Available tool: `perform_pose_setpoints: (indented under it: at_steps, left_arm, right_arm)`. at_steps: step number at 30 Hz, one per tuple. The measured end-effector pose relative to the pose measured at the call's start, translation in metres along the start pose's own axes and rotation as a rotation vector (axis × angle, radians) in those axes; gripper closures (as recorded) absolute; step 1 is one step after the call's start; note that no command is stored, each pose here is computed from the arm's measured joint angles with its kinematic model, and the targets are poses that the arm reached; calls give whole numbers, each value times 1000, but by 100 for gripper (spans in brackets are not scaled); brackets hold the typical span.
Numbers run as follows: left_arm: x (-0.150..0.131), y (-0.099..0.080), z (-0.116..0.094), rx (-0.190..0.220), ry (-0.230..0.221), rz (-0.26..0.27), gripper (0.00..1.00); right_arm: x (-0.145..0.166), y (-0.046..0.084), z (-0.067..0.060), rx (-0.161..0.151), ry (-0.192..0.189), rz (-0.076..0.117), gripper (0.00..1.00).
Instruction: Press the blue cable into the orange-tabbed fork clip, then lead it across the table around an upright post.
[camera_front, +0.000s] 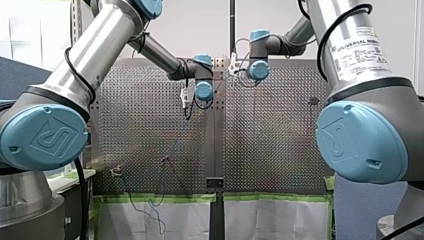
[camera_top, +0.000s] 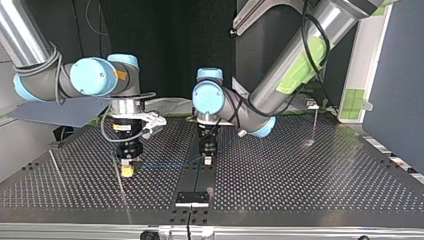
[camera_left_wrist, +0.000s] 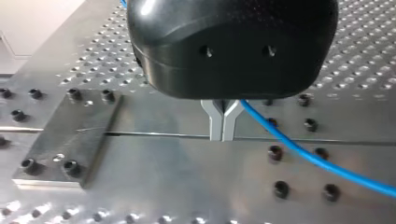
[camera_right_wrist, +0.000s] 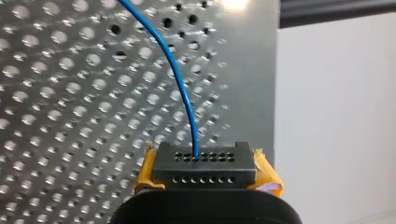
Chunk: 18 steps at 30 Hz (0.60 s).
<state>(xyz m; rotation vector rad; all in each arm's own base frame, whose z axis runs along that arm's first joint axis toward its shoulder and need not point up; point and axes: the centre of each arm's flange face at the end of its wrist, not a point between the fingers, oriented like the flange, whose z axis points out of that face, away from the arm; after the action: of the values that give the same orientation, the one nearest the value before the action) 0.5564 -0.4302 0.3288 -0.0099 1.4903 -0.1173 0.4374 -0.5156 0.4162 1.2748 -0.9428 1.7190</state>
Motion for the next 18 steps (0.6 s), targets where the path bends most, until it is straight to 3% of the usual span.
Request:
perform_pose_setpoints:
  at_steps: [10,18]
  left_arm:
    - [-19,-8,5,22,-7,-10,100]
    - [-27,-12,7,46,-9,-21,100]
  right_arm:
    - [14,9,0,-12,19,1,100]
    - [20,26,3,-39,22,10,100]
